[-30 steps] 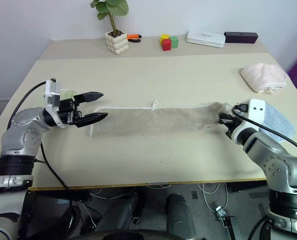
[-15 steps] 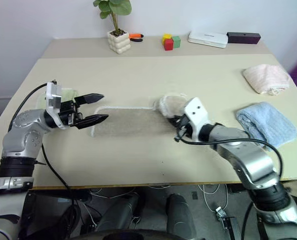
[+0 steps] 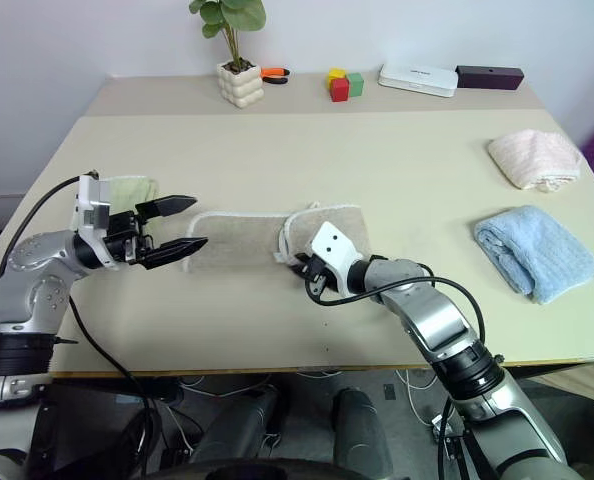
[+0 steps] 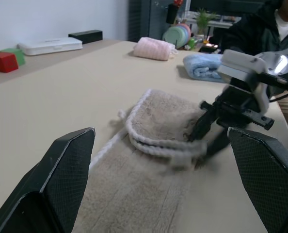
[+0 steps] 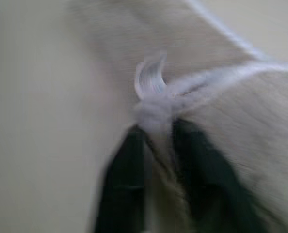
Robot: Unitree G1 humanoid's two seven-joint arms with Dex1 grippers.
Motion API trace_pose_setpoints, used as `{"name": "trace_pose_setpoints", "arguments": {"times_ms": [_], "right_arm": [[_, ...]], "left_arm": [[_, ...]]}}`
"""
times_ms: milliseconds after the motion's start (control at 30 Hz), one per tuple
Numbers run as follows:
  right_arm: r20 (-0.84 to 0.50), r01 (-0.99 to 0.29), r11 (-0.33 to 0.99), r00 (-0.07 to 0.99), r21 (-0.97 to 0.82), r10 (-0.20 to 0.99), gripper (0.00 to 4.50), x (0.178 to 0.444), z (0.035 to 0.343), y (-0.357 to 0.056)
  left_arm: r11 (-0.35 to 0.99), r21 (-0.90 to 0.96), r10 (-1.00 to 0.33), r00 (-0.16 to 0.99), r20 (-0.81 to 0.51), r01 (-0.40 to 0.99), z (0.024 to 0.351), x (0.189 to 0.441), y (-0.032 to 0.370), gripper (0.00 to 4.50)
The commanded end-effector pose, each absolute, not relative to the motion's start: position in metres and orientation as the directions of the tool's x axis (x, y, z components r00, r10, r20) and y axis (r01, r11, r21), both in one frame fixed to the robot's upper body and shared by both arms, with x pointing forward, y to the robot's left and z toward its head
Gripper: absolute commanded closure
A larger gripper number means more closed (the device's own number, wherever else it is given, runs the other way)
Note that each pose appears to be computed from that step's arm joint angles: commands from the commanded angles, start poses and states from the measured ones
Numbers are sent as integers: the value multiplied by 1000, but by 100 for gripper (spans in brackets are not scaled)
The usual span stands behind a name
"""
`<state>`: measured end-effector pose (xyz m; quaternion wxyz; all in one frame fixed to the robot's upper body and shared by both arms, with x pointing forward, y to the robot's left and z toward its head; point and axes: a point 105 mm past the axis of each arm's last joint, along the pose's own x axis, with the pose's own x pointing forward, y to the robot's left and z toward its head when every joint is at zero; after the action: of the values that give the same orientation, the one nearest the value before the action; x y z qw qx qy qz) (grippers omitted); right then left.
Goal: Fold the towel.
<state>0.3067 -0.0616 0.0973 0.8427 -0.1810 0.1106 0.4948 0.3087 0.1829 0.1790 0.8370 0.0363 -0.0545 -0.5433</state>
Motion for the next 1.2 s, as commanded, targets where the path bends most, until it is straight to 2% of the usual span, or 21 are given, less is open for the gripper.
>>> {"name": "trace_pose_setpoints", "arguments": {"times_ms": [33, 100, 167, 233, 333, 400, 467, 500, 567, 667, 833, 933, 1033, 1133, 1200], "right_arm": [[-282, -873, 414, 478, -259, 832, 127, 306, 130, -64], [-157, -859, 438, 487, -266, 859, 127, 308, 160, -64], [-17, -874, 464, 471, -145, 882, 127, 308, 187, -62], [64, -880, 466, 462, -94, 885, 127, 308, 202, -66], [77, -815, 576, 572, -57, 817, 216, 329, 202, -85], [79, -731, 677, 673, -81, 736, 319, 348, 195, -97], [95, -673, 734, 728, -95, 679, 430, 360, 188, -102], [95, -657, 748, 742, -92, 664, 441, 363, 181, -101], [33, -646, 755, 757, -112, 652, 441, 365, 147, -94], [9, -628, 771, 775, -105, 632, 441, 366, 126, -92], [-163, -612, 753, 790, -240, 590, 441, 363, 75, -98], [-210, -614, 736, 789, -285, 577, 441, 364, 63, -100], [-103, -622, 744, 780, -244, 618, 366, 369, 92, -97], [-16, -617, 751, 775, -235, 632, 218, 373, 119, -96], [13, -653, 715, 736, -250, 677, 111, 367, 133, -92]], "left_arm": [[415, 156, -910, 409, 73, 896, 190, 306, 188, 0], [413, 156, -911, 407, 71, 897, 189, 307, 187, 0], [413, 156, -911, 406, 74, 898, 189, 308, 186, 0], [411, 157, -912, 404, 76, 898, 189, 309, 185, 0], [406, 152, -914, 398, 81, 901, 189, 310, 184, 0], [406, 147, -914, 398, 82, 902, 188, 310, 183, 0], [417, 123, -909, 409, 85, 900, 186, 310, 183, 0], [428, 95, -902, 420, 97, 899, 184, 310, 182, 0], [441, -21, -888, 440, 133, 897, 175, 304, 172, 0], [441, -120, -881, 455, 129, 889, 165, 292, 165, 0], [463, -327, -844, 523, 120, 824, 151, 271, 160, 0], [479, -421, -813, 570, 118, 771, 148, 263, 159, 0], [535, -475, -758, 645, 96, 699, 138, 258, 166, 0], [527, -571, -710, 695, 110, 629, 137, 255, 168, 0], [532, -607, -682, 724, 106, 590, 135, 253, 169, 0]]}}
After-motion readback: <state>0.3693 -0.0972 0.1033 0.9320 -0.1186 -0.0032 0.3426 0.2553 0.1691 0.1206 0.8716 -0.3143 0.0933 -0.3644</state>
